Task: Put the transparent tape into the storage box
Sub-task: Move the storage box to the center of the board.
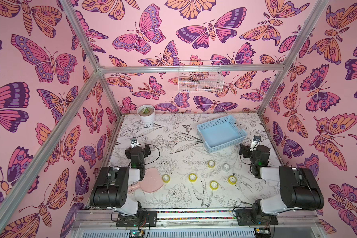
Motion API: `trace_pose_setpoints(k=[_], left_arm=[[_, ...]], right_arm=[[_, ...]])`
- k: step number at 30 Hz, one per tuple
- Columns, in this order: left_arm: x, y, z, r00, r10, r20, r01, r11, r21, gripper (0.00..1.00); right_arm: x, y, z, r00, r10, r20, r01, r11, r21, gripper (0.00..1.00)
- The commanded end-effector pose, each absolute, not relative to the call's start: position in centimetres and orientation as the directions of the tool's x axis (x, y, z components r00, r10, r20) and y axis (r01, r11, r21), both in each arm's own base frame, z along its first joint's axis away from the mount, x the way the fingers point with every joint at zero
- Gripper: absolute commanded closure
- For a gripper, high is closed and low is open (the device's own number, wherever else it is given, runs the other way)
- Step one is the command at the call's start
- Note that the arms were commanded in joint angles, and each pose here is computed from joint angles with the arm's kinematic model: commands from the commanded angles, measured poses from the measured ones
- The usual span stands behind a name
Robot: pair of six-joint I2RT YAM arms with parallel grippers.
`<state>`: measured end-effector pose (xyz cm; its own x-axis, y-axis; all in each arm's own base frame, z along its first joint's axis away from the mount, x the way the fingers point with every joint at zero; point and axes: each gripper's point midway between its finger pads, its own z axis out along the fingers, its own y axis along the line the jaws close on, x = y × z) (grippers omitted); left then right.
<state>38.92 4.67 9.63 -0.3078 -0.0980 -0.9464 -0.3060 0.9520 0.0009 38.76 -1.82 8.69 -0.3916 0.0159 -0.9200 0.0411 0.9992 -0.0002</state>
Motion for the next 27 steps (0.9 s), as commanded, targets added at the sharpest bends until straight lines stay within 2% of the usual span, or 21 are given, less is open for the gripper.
trace_pose_setpoints(k=[1, 13, 16, 20, 22, 24, 27], left_arm=[[38.7, 4.6, 9.2, -0.317, -0.087, -0.945, -0.298, 0.955, 0.012, 0.00], [38.3, 4.3, 9.9, -0.292, -0.061, -0.954, -0.294, 0.955, 0.028, 0.00], [38.1, 4.2, 11.2, -0.260, -0.038, -0.965, -0.316, 0.948, 0.047, 0.00], [38.2, 3.1, 13.6, -0.317, 0.016, -0.948, -0.302, 0.946, 0.116, 0.00], [38.2, 2.8, 15.6, -0.286, 0.018, -0.958, -0.291, 0.951, 0.105, 0.00], [37.9, 2.4, 18.6, -0.219, 0.007, -0.976, -0.276, 0.959, 0.069, 0.00], [37.9, 1.8, 21.3, -0.212, -0.030, -0.977, -0.250, 0.968, 0.024, 0.00]], right_arm=[[39.3, -2.0, 9.3, -0.374, 0.023, -0.927, 0.042, 0.999, 0.007, 0.01], [39.6, -1.4, 10.2, -0.396, 0.010, -0.918, 0.011, 1.000, 0.006, 0.01], [39.5, -1.4, 11.1, -0.414, 0.017, -0.910, 0.014, 1.000, 0.013, 0.01], [38.8, -1.2, 12.4, -0.490, 0.057, -0.870, 0.023, 0.998, 0.053, 0.01], [38.4, -0.9, 13.4, -0.505, 0.079, -0.860, 0.022, 0.997, 0.079, 0.01], [37.5, -1.3, 14.2, -0.522, 0.154, -0.839, 0.085, 0.988, 0.128, 0.01], [36.3, -2.4, 15.3, -0.523, 0.328, -0.787, 0.241, 0.942, 0.233, 0.01]])
